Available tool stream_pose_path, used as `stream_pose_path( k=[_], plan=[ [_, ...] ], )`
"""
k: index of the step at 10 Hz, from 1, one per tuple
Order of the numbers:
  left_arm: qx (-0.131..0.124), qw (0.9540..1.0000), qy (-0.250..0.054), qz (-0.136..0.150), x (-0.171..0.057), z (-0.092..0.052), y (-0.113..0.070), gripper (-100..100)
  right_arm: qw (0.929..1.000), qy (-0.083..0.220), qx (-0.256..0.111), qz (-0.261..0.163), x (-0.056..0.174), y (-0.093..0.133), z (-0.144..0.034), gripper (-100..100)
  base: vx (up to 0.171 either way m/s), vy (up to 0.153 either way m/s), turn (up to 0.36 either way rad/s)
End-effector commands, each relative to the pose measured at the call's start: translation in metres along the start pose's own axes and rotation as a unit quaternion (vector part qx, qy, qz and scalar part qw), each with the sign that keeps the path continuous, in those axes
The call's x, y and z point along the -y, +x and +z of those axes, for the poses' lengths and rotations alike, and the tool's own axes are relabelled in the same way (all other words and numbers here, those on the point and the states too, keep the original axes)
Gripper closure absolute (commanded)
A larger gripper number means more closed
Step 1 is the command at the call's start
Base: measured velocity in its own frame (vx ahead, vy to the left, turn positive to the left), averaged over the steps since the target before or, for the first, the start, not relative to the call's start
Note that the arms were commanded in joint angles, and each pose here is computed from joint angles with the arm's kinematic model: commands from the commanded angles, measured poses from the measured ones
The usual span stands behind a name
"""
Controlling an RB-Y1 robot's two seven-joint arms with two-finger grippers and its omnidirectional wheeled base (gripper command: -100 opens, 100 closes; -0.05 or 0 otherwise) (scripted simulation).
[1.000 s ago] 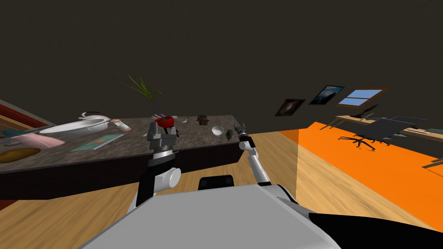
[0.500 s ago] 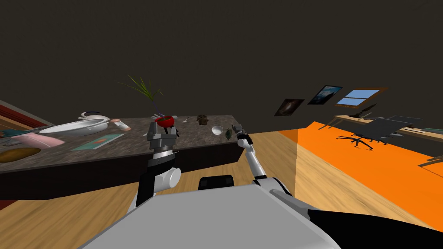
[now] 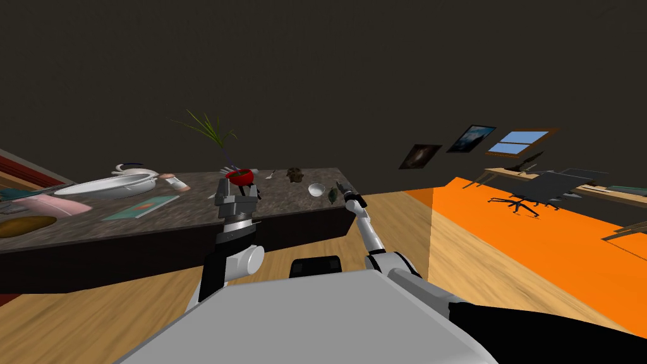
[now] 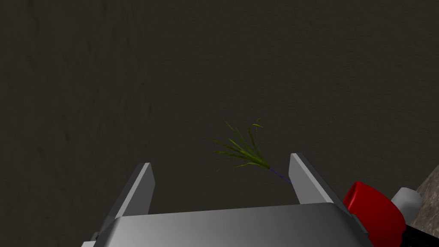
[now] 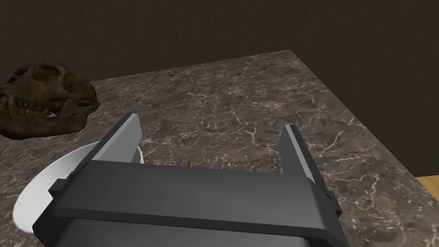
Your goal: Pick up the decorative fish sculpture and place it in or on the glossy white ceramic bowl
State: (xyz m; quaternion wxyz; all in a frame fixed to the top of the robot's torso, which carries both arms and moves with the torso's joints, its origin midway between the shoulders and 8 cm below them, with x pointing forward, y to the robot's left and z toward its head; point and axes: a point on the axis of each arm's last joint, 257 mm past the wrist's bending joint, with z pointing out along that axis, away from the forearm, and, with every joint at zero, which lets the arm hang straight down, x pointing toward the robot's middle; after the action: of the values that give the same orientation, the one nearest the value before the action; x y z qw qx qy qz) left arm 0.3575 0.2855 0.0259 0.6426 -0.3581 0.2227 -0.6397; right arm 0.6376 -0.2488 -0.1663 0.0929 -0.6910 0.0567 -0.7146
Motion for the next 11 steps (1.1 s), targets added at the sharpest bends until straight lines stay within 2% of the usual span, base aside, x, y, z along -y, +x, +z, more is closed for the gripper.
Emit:
stream_pose_path(
  k=[1, 2, 3, 6, 7, 11],
  plan=[
    [0.0, 1.0, 0.0, 0.0, 0.0, 0.0, 0.0, 0, 0.9989, 0.007, 0.02, 0.042, 0.006, -0.011, 0.008, -100, -0.02, -0.011, -0.032],
    [0.0, 1.0, 0.0, 0.0, 0.0, 0.0, 0.0, 0, 0.9968, 0.013, 0.034, 0.071, 0.013, -0.017, 0.014, -100, -0.033, -0.02, -0.054],
    [0.0, 1.0, 0.0, 0.0, 0.0, 0.0, 0.0, 0, 0.9963, 0.012, 0.037, 0.077, 0.012, -0.019, 0.013, -100, -0.03, -0.017, -0.015],
    [0.0, 1.0, 0.0, 0.0, 0.0, 0.0, 0.0, 0, 0.983, 0.024, 0.084, 0.161, 0.032, -0.043, 0.026, -100, -0.037, -0.016, -0.043],
    [0.0, 1.0, 0.0, 0.0, 0.0, 0.0, 0.0, 0, 0.9823, 0.023, 0.086, 0.165, 0.031, -0.045, 0.026, -100, -0.032, -0.008, -0.011],
    [0.0, 1.0, 0.0, 0.0, 0.0, 0.0, 0.0, 0, 0.96, 0.028, 0.14, 0.241, 0.048, -0.075, 0.031, -100, -0.036, 0.004, -0.033]
  ],
)
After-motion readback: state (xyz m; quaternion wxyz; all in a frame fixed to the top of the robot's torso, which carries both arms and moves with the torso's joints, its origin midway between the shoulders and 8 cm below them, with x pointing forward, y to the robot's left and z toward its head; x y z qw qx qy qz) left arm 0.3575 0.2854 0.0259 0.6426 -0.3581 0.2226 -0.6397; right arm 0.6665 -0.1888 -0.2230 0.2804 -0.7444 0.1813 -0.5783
